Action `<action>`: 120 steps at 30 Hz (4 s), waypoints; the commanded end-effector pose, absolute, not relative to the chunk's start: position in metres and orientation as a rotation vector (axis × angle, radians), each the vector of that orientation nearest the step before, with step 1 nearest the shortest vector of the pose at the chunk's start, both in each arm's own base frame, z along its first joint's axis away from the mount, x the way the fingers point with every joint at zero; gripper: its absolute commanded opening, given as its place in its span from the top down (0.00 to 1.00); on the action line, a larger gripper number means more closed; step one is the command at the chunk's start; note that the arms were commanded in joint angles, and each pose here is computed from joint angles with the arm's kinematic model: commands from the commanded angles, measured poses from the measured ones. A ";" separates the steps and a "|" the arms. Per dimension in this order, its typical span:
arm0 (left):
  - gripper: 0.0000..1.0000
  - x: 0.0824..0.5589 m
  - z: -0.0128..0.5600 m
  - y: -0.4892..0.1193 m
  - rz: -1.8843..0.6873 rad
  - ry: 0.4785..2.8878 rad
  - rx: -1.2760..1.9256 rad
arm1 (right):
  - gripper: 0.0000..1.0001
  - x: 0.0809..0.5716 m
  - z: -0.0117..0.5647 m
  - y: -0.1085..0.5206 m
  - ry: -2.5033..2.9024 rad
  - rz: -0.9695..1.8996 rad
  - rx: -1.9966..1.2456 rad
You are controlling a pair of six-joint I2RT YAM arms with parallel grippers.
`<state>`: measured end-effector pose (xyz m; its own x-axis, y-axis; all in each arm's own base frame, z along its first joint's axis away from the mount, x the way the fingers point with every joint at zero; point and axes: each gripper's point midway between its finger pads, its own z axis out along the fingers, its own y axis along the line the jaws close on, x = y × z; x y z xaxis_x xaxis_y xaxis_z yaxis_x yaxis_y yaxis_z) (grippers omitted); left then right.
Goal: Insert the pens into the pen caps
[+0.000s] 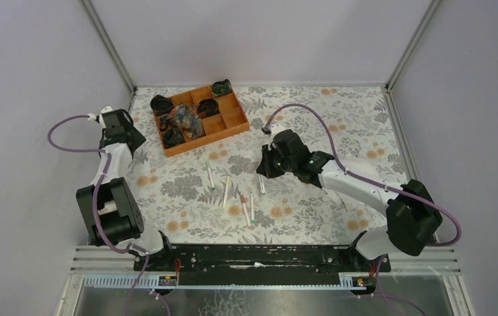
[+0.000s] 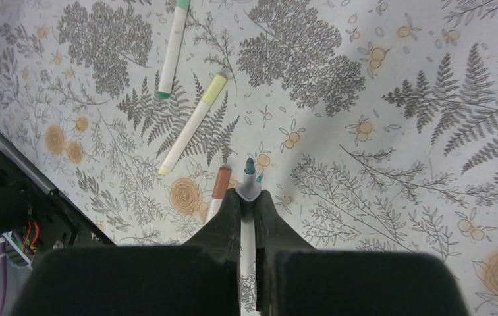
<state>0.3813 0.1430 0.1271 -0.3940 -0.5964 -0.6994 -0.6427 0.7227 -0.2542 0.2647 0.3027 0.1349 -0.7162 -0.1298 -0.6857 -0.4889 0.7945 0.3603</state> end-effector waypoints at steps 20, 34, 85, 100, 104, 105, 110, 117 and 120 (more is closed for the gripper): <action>0.49 0.395 0.123 0.093 -0.007 2.031 -0.837 | 1.00 0.273 0.103 0.283 2.402 0.547 -0.436; 0.35 0.356 0.161 0.066 -0.121 1.967 -0.720 | 1.00 0.259 0.059 0.278 2.515 0.540 -0.386; 0.31 0.361 0.173 0.038 -0.219 1.978 -0.627 | 0.51 0.251 0.028 0.280 2.625 0.561 -0.187; 0.00 0.357 0.180 0.040 -0.205 1.945 -0.638 | 0.02 0.268 0.074 0.264 2.439 0.480 -0.295; 0.00 0.356 0.184 0.042 -0.207 1.916 -0.664 | 0.01 0.281 0.095 0.243 2.347 0.361 -0.345; 0.00 0.356 0.184 0.041 -0.215 1.911 -0.678 | 0.01 0.284 0.099 0.237 2.330 0.333 -0.349; 0.00 0.358 0.181 0.037 -0.302 1.820 -0.770 | 0.01 0.305 0.113 0.188 2.267 0.229 -0.277; 0.00 0.354 0.152 0.061 -0.210 1.650 -0.836 | 0.01 0.339 0.116 0.090 2.177 0.098 0.022; 0.00 0.345 0.139 0.073 -0.125 1.609 -0.821 | 0.01 0.346 0.116 0.047 2.114 0.014 0.154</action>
